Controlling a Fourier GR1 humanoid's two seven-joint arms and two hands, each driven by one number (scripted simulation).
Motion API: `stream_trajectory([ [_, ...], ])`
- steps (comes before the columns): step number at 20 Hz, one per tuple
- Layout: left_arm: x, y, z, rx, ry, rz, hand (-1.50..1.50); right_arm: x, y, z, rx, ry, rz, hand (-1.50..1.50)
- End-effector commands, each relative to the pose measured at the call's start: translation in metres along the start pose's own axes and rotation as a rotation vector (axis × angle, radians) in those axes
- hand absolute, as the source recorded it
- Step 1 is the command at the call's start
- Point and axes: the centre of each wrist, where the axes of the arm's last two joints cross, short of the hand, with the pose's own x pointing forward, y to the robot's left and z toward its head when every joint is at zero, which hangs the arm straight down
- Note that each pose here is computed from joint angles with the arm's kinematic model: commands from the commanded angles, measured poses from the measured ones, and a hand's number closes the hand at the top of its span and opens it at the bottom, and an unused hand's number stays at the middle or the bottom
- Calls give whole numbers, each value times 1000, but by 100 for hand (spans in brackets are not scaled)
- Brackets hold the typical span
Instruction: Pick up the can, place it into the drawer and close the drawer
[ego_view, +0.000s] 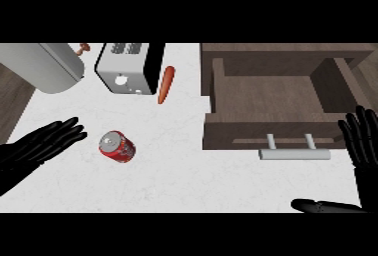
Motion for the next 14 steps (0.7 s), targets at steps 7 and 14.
stream_trajectory([
  [7,-15,29,10,41,56,25,-150,-12,-4,8,-17,11,-24,-150],
  [14,-27,19,-14,50,76,37,-150,-27,-11,32,-5,21,11,-150],
])
